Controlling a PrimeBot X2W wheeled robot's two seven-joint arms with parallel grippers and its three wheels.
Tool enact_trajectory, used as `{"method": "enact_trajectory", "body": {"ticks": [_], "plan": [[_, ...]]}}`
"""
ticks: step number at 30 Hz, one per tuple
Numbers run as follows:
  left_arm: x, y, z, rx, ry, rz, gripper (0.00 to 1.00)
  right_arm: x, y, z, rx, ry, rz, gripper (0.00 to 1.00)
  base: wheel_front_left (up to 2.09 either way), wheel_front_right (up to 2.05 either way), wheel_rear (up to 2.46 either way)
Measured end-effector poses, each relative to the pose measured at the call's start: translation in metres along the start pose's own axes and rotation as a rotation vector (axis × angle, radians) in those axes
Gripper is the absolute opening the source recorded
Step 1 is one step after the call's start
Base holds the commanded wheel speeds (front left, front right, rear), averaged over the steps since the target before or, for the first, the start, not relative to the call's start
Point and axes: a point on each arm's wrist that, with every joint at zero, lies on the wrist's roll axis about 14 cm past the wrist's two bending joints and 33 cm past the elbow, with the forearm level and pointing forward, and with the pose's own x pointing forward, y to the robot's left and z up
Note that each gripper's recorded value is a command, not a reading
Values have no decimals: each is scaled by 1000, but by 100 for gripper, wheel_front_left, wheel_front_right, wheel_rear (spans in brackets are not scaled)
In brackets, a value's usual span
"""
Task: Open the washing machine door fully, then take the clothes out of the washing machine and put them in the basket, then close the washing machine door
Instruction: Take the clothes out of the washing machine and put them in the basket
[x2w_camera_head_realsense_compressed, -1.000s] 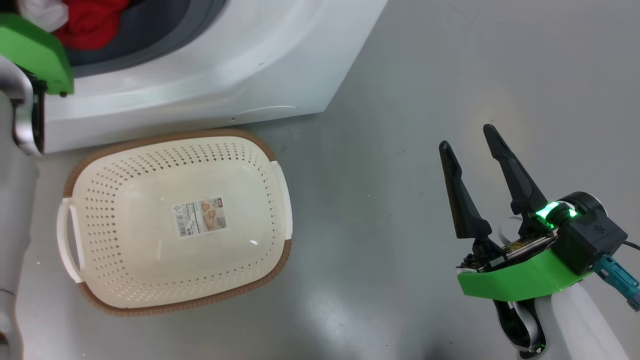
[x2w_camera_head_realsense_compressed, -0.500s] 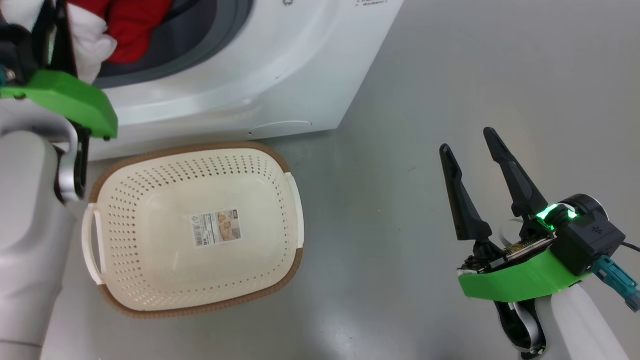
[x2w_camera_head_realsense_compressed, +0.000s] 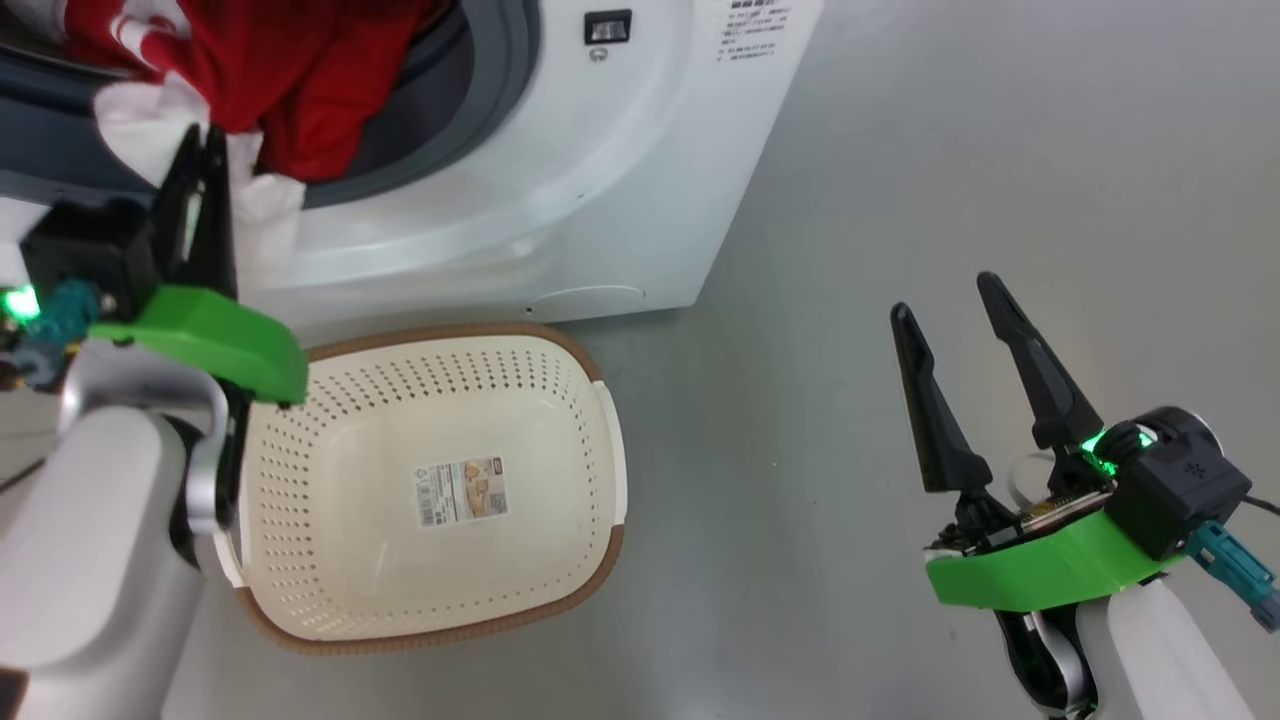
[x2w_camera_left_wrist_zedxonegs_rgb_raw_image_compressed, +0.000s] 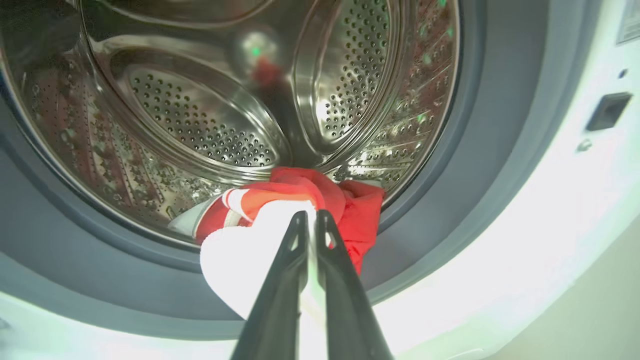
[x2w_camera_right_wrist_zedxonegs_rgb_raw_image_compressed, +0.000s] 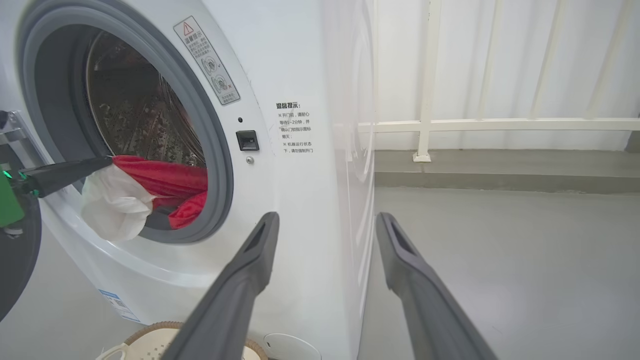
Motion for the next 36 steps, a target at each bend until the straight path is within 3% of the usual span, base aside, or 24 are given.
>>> {"method": "enact_trajectory", "body": {"ticks": [25, 36], "plan": [[-103, -28, 109, -27, -210, -44, 0, -22, 11, 34, 2, -75, 15, 100, 0, 0, 0], [-131, -34, 134, -46, -267, -47, 0, -22, 18, 34, 10, -77, 31, 100, 0, 0, 0]]}}
